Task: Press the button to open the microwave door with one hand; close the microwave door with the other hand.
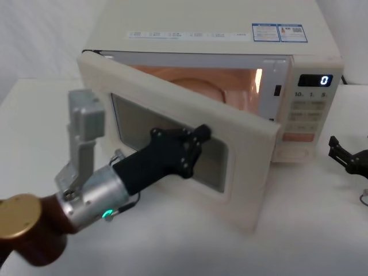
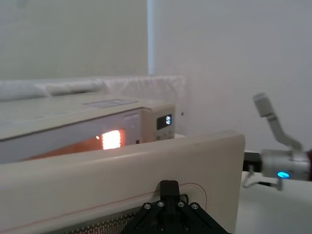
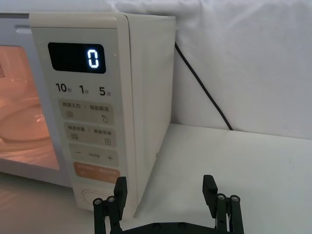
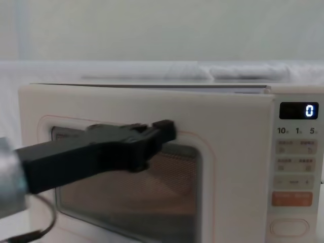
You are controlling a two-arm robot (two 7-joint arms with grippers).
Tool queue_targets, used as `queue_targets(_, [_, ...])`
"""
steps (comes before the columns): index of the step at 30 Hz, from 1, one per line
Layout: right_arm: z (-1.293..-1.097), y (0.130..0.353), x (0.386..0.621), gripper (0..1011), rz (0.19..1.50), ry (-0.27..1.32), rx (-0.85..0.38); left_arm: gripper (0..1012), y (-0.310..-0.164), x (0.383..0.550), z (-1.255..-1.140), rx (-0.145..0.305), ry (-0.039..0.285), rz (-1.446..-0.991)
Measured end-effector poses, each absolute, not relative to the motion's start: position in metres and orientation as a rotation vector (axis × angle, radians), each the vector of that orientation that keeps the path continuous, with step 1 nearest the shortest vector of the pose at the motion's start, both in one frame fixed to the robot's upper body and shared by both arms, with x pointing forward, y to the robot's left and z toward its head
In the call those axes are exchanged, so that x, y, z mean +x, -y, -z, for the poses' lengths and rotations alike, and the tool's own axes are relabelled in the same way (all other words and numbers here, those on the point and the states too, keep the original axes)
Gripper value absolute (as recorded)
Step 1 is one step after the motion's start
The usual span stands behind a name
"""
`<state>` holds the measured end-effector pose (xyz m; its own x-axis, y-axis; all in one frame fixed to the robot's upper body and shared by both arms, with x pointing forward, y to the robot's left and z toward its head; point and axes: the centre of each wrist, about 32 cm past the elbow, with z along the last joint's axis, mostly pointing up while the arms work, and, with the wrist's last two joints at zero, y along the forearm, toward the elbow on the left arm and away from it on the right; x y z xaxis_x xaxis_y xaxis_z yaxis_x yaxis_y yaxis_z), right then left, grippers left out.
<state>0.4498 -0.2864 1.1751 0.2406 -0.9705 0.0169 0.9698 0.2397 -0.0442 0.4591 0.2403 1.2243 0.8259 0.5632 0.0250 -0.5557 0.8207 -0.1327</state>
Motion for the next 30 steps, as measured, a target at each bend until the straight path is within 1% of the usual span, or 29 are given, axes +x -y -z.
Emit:
queue_targets(1, [-1.175, 0.286, 0.450, 1002, 1.328, -0.015, -0.049, 0, -0.237, 0.462, -1.225, -0.119, 0.068, -0.603])
queue_targets(2, [-1.175, 0.286, 0.450, 1002, 1.328, -0.015, -0.049, 0, -0.231, 0.467, -1.227, -0.116, 0.075, -0.619])
queue_targets(4, [-1.175, 0.286, 0.450, 1002, 1.328, -0.015, -0.049, 0, -0.223, 0.471, -1.229, -0.115, 0.079, -0.640])
queue_targets(5, [-1.175, 0.286, 0.450, 1002, 1.328, -0.015, -0.049, 0, -0.217, 0.475, -1.231, -0.116, 0.082, -0.659])
queue_targets(6, [-1.175, 0.286, 0.450, 1002, 1.328, -0.015, -0.049, 0, -0.217, 0.475, -1.231, -0.116, 0.082, -0.659])
queue_targets(8, [-1.175, 0.286, 0.450, 1002, 1.328, -0.015, -0.049, 0, -0.205, 0.481, -1.234, -0.118, 0.084, -0.691])
queue_targets(11, [-1.175, 0.286, 0.450, 1002, 1.328, -0.015, -0.049, 0, -0.195, 0.486, -1.236, -0.123, 0.087, -0.700])
queue_targets(13, [-1.175, 0.286, 0.450, 1002, 1.328, -0.015, -0.049, 0, -0.186, 0.490, -1.238, -0.128, 0.089, -0.698])
queue_targets(15, [-1.175, 0.286, 0.450, 1002, 1.328, -0.015, -0.049, 0, -0.182, 0.492, -1.240, -0.131, 0.092, -0.694])
queue_targets(16, [-1.175, 0.286, 0.450, 1002, 1.328, -0.015, -0.049, 0, -0.176, 0.494, -1.241, -0.134, 0.092, -0.687])
queue_targets(20, [-1.175, 0.286, 0.450, 1002, 1.328, -0.015, -0.049, 0, -0.164, 0.501, -1.244, -0.136, 0.100, -0.668])
queue_targets(22, [-1.175, 0.286, 0.450, 1002, 1.328, -0.015, -0.049, 0, -0.162, 0.501, -1.245, -0.136, 0.101, -0.666])
queue_targets(24, [-1.175, 0.286, 0.450, 1002, 1.328, -0.015, -0.049, 0, -0.155, 0.505, -1.245, -0.135, 0.100, -0.659])
queue_targets(27, [-1.175, 0.286, 0.450, 1002, 1.328, -0.015, -0.049, 0, -0.152, 0.508, -1.246, -0.133, 0.100, -0.656])
queue_targets(30, [-1.175, 0.286, 0.450, 1002, 1.328, -0.015, -0.049, 0, -0.147, 0.512, -1.246, -0.129, 0.102, -0.661])
